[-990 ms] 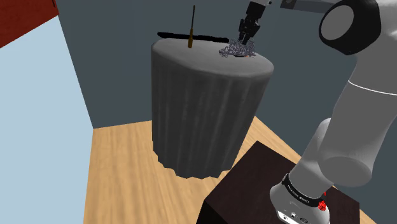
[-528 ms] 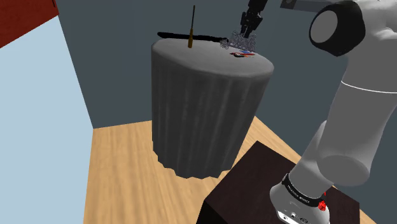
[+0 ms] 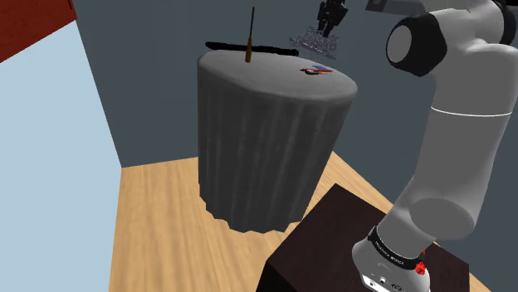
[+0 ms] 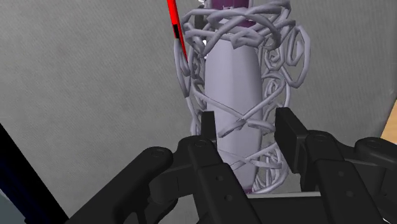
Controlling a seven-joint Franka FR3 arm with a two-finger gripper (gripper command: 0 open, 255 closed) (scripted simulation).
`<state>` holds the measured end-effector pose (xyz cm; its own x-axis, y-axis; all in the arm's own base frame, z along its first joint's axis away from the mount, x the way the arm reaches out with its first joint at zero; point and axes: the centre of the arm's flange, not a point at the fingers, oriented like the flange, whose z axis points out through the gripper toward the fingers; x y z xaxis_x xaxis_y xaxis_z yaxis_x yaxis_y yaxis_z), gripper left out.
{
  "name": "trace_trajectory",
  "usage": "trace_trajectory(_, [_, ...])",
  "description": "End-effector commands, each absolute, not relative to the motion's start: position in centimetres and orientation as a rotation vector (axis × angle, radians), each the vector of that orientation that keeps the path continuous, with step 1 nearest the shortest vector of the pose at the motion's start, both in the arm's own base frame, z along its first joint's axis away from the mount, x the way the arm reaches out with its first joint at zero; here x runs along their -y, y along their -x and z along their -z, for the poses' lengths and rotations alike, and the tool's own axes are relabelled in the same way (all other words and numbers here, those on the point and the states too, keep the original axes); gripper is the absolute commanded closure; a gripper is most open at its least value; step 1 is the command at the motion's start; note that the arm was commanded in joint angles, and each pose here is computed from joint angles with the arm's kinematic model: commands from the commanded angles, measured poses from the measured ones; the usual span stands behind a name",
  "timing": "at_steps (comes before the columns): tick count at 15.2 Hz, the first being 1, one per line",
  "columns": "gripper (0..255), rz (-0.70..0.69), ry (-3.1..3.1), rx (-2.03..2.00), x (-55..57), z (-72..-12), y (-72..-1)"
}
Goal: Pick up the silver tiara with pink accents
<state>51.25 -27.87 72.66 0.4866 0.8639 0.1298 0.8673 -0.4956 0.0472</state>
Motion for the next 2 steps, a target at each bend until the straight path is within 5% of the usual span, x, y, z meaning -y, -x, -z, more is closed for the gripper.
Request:
trace_trajectory(1, [255, 0.212, 2.685, 1.567, 27.86, -73.20, -51.36])
trace_trajectory(2, [255, 0.212, 2.685, 1.567, 27.86, -73.20, -51.36])
